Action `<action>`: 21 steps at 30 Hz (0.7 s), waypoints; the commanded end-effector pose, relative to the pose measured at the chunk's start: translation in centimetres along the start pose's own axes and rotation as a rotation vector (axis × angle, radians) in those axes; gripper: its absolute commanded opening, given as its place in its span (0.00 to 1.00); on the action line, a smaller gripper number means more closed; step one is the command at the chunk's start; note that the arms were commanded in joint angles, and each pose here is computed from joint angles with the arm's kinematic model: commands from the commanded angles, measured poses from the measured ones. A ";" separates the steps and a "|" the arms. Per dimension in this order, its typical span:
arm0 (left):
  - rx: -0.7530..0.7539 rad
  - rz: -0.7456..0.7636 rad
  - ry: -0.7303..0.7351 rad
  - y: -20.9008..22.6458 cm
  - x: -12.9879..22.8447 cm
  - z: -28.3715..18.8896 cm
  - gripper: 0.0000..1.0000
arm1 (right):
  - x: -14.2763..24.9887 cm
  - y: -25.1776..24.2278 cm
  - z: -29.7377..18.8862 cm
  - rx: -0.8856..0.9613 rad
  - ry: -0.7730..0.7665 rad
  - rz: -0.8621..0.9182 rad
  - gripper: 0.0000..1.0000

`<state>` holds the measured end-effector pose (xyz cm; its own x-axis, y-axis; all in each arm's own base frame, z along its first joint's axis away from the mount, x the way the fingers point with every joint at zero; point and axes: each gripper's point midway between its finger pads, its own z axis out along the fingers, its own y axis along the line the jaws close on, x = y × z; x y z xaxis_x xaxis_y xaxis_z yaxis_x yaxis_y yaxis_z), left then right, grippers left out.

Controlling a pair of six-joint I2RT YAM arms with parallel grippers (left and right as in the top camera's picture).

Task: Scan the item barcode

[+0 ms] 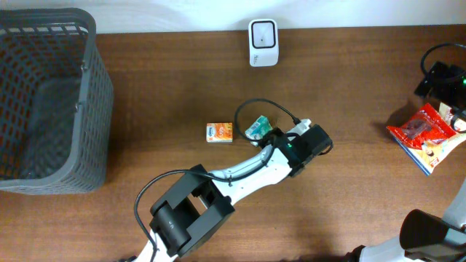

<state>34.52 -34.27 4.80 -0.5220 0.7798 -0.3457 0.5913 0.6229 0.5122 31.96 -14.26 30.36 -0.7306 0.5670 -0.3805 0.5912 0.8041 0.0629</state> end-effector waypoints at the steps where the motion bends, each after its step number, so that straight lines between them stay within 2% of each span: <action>1: 0.078 -0.041 -0.003 -1.0 -0.7 -0.4 0.07 | 0.1 -0.1 0.3 0.018 0.010 -0.005 0.98; 6: 0.057 -0.182 -0.028 4.0 -3.1 -2.1 0.06 | 0.1 -0.1 0.3 0.017 0.011 -0.006 0.98; 9: 0.048 -0.287 -0.010 7.4 -3.0 -1.3 0.06 | 0.3 -0.2 0.3 0.018 0.015 -0.006 0.98; 10: 0.102 -0.323 0.008 8.2 -2.6 -0.4 0.04 | 0.3 -0.2 0.3 0.019 0.017 -0.006 0.98; 11: 0.180 -0.354 0.030 8.2 -1.9 0.6 0.01 | 0.3 -0.2 0.3 0.019 0.017 -0.006 0.98; 13: 0.344 -0.394 0.063 7.1 -1.1 1.6 0.00 | 0.3 -0.2 0.3 0.019 0.017 -0.005 0.98; 15: 0.436 -0.415 0.091 6.1 -0.2 2.3 0.00 | 0.3 -0.2 0.3 0.019 0.017 -0.005 0.98; 17: 0.433 -0.424 0.128 6.1 1.1 3.4 0.00 | 0.3 -0.2 0.3 0.018 0.017 -0.005 0.98; 21: 0.436 -0.415 0.149 5.0 1.6 4.5 0.00 | 0.3 -0.2 0.3 0.018 0.019 -0.005 0.98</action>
<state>40.58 -28.31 5.13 -0.8159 0.4584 -0.3524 0.4784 0.8775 0.0339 31.78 -14.18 30.28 -0.7334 0.5686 -0.3727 0.5920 0.8036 0.0611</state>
